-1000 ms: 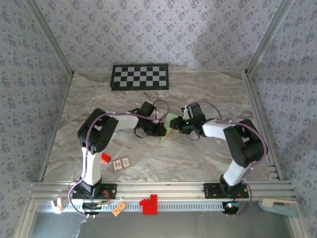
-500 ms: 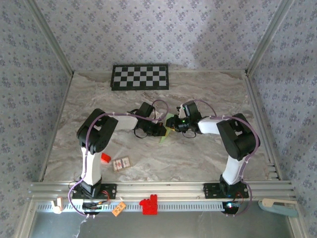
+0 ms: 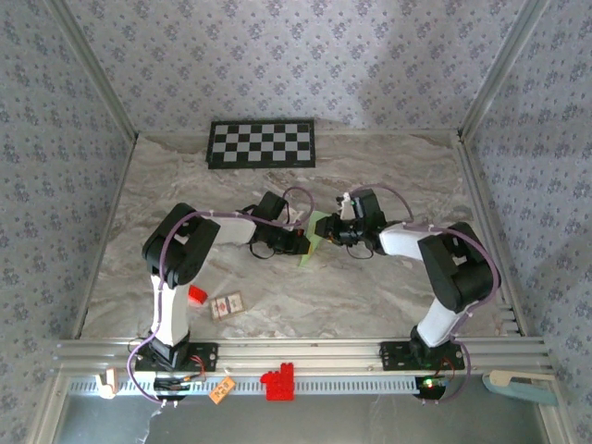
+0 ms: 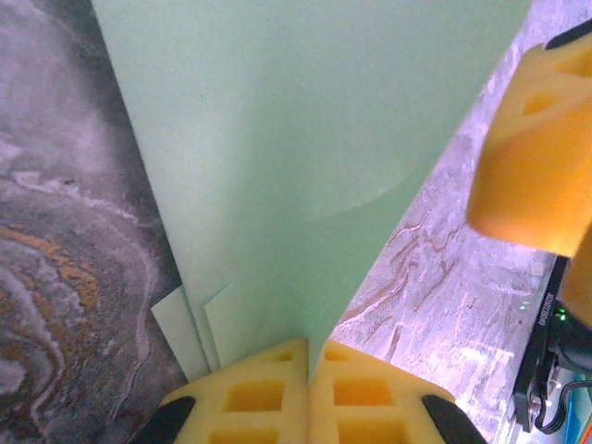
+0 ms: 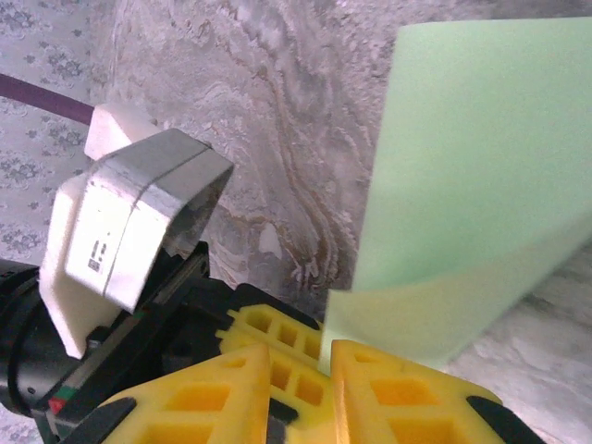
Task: Fold a paper plane with a square sheet of paper (pick it up from the middle)
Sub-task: Fold the wing for the fifth time at the center of the table.
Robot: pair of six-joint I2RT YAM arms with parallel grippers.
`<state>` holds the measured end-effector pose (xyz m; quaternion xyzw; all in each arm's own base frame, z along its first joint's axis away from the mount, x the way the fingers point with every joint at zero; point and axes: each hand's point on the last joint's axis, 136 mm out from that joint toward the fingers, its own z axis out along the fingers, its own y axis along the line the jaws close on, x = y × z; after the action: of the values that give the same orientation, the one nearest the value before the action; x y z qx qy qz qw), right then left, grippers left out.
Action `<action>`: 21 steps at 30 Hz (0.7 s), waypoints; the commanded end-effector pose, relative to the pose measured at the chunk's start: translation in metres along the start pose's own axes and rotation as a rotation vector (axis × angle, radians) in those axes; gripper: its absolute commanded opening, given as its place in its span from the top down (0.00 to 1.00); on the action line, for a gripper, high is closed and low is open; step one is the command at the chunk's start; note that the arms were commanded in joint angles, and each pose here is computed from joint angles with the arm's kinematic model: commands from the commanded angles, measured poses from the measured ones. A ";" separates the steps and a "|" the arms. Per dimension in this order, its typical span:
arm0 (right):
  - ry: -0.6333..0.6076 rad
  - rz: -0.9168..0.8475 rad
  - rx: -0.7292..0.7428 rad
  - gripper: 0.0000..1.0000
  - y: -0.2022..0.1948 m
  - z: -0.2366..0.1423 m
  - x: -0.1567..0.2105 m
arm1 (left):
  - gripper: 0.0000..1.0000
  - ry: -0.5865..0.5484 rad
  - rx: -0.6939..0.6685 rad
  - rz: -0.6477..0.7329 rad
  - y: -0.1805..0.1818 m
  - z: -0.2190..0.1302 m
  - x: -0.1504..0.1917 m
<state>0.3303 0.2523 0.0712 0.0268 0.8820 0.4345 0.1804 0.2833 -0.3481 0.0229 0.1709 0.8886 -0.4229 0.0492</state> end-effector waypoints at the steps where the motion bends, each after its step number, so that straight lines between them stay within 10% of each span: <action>1: -0.009 -0.024 0.025 0.74 -0.010 -0.003 0.004 | 0.97 0.027 -0.087 -0.062 0.030 0.007 0.021; 21: 0.054 -0.026 -0.035 0.76 -0.009 0.025 0.007 | 0.86 0.009 -0.079 -0.066 0.034 0.008 0.023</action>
<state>0.3292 0.2563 0.0398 0.0240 0.8875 0.4324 0.1576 0.2833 -0.3486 0.0263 0.1647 0.8799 -0.4408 0.0650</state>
